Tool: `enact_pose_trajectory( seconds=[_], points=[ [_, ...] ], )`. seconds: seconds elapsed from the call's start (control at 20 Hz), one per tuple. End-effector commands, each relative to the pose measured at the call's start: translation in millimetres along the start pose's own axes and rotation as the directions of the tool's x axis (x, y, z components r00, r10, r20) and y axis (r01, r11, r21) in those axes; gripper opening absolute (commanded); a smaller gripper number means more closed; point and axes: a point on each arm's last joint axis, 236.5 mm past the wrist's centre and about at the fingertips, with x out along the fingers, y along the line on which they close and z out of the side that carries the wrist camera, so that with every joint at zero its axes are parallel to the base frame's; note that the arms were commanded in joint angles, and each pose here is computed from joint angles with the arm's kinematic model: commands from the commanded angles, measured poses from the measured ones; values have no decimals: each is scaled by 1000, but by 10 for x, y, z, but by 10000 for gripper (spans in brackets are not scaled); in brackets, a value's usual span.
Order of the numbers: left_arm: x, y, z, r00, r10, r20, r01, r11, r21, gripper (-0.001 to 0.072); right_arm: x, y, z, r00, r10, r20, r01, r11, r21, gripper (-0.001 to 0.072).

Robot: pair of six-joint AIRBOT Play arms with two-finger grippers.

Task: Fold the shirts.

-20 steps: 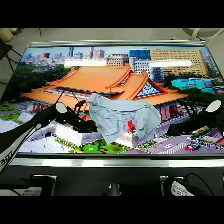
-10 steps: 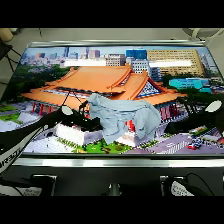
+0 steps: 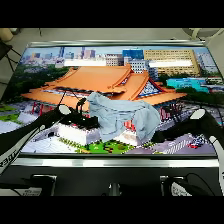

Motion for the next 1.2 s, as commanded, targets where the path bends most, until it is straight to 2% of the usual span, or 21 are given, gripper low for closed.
enact_pose_trajectory(
  seconds=[0.0,0.1,0.15,0.2,0.3,0.45,0.55,0.65,0.7,0.8,0.9,0.95,1.05,1.1,1.15],
  points=[
    [-93,-96,0,1000,-14,11,14,999,34,28,306,0,149,997,-61,54,63,998,-18,689],
    [-141,-138,16,1000,-20,24,19,999,46,27,320,-147,289,988,-111,107,104,992,68,668],
    [-160,-155,22,999,-23,29,22,999,50,28,338,-178,310,987,-116,113,105,989,100,601],
    [-171,-166,25,999,-24,31,23,998,55,28,356,-186,318,987,-114,113,100,988,121,463],
    [-190,-181,38,999,-27,37,24,998,66,28,339,-173,338,987,-110,116,97,988,117,25],
    [-369,-306,150,996,-36,85,23,987,159,26,35,-138,516,979,-147,139,151,988,-18,16],
    [-732,-407,350,983,-14,180,-33,966,255,26,-562,-114,800,939,-258,227,289,950,-119,16],
    [-1434,-594,641,937,-1,349,-127,931,342,26,-1446,15,1128,832,-388,397,477,865,-154,15],
    [-1883,-707,776,892,-3,453,-172,923,345,26,-2044,154,1256,733,-454,507,585,800,-129,15],
    [-3034,-998,916,735,-39,677,-240,919,314,26,-3328,550,1277,453,-546,705,764,645,9,16],
    [-4292,-1358,736,491,-115,864,-277,919,280,26,-4452,1066,951,145,-556,819,829,519,205,15],
    [-4881,-1558,518,341,-169,925,-286,918,273,26,-4828,1322,751,28,-529,848,826,490,279,15],
    [-5677,-1861,17,96,-263,960,-293,914,280,26,-5230,1753,405,-113,-453,884,814,468,344,15],
    [-5891,-1958,-203,20,-296,955,-296,911,288,26,-5275,1841,297,-135,-438,889,801,480,358,15],
    [-6008,-2019,-377,-23,-317,948,-302,906,296,26,-5269,1876,212,-136,-439,888,789,494,365,15]
  ],
)
